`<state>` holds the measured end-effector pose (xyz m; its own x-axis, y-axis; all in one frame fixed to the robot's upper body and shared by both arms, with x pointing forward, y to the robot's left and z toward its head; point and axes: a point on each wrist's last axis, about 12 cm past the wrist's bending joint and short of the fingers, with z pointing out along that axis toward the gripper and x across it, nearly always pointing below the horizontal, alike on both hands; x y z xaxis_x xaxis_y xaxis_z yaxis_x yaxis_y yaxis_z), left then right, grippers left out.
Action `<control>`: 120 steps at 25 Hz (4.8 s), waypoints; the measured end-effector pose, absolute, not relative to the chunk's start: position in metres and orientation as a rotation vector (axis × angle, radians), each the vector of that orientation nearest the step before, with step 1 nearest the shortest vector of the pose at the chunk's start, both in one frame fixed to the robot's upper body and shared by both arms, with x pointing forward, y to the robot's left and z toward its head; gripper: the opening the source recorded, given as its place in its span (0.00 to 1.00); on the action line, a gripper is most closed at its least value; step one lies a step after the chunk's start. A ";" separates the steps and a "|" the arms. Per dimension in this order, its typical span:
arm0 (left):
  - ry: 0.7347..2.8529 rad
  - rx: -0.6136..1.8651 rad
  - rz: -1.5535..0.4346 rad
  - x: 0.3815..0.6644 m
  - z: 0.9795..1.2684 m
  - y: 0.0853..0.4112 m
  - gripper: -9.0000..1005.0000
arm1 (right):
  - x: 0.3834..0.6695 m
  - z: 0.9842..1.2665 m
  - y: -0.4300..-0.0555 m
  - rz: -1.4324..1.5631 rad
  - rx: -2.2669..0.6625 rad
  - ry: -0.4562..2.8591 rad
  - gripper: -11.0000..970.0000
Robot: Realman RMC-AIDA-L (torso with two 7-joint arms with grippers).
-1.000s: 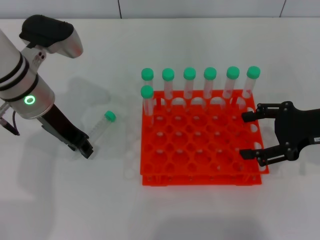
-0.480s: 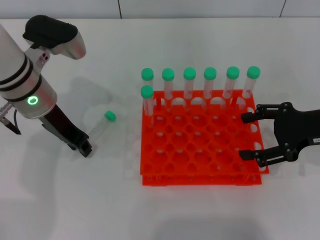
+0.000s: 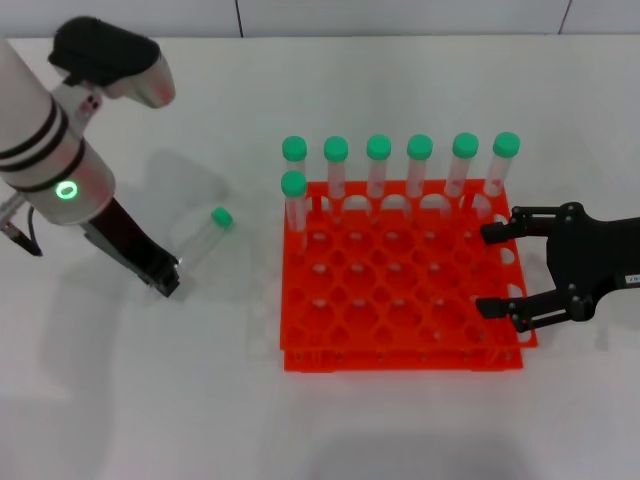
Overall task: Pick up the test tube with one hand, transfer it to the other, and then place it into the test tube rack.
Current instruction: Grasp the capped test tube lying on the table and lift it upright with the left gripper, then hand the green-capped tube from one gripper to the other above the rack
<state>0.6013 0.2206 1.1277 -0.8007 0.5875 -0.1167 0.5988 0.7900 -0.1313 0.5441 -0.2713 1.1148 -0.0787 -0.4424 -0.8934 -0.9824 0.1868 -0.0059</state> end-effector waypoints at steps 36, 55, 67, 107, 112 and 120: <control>1.642 0.980 -0.934 0.586 1.142 0.229 0.22 | 0.535 1.109 -0.275 0.869 -1.323 1.635 0.90; 1.789 1.308 -0.965 0.605 1.142 0.196 0.24 | 0.534 1.108 -0.276 0.860 -1.304 1.624 0.90; 1.754 1.346 -0.926 0.601 1.133 0.194 0.25 | 0.535 1.112 -0.276 0.885 -1.260 1.613 0.90; 1.675 1.389 -0.899 0.595 1.123 0.179 0.28 | 0.534 1.084 -0.252 1.048 -0.624 1.367 0.88; 1.672 1.390 -0.901 0.595 1.123 0.178 0.29 | 0.533 1.081 -0.246 1.052 -0.608 1.352 0.87; 1.667 1.396 -0.893 0.597 1.125 0.172 0.29 | 0.534 1.080 -0.235 1.067 -0.622 1.334 0.85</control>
